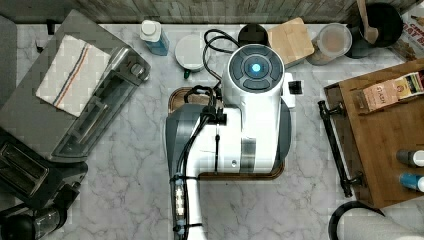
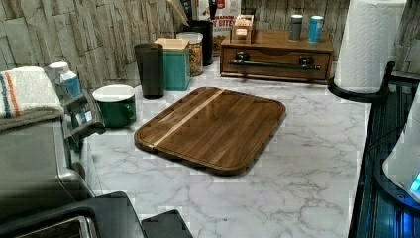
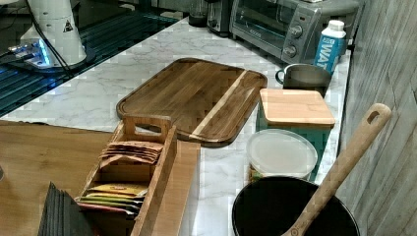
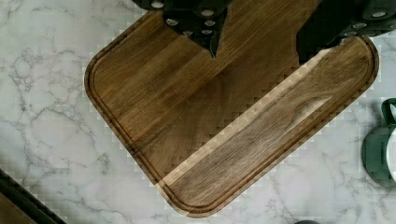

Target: Open the drawer.

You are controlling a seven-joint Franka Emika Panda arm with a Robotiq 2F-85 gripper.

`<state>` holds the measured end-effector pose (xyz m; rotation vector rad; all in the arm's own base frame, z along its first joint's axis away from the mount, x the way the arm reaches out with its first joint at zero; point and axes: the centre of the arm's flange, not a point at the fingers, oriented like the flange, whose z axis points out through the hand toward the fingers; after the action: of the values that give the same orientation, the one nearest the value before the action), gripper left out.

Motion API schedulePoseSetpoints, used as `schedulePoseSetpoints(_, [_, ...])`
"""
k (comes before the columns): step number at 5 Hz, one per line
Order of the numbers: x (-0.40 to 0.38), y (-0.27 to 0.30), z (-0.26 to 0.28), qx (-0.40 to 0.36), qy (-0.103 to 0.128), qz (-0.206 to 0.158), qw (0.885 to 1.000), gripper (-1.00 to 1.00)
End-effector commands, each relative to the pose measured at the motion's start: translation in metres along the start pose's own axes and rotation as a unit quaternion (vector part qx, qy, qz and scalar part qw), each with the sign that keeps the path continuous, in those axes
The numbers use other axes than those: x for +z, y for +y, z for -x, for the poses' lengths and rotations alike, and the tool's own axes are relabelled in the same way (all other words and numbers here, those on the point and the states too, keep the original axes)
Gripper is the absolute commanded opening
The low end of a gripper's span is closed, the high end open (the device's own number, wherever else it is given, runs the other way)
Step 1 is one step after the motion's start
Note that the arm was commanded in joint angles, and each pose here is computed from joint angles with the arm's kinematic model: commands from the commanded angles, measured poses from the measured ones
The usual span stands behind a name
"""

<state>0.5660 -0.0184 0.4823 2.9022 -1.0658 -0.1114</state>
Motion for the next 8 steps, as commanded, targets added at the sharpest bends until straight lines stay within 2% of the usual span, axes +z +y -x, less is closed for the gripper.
schedulePoseSetpoints(1, [0.003, 0.000, 0.000, 0.000, -0.002, 0.002, 1.000, 1.00])
schedulePoseSetpoints(2, [0.003, 0.000, 0.000, 0.000, -0.002, 0.002, 1.000, 1.00])
schedulePoseSetpoints(3, [0.010, 0.029, 0.004, -0.089, -0.013, -0.021, 0.996, 1.00])
schedulePoseSetpoints(4, [0.026, 0.053, 0.004, -0.180, -0.014, -0.026, 0.983, 1.00])
schedulePoseSetpoints(5, [0.045, 0.087, -0.009, -0.253, -0.033, -0.034, 0.966, 1.00])
schedulePoseSetpoints(6, [0.064, 0.124, -0.013, -0.339, -0.010, -0.029, 0.940, 1.00])
schedulePoseSetpoints(7, [0.078, 0.155, -0.029, -0.384, -0.010, -0.027, 0.923, 1.00])
schedulePoseSetpoints(8, [0.094, 0.184, -0.040, -0.420, 0.011, -0.025, 0.907, 1.00])
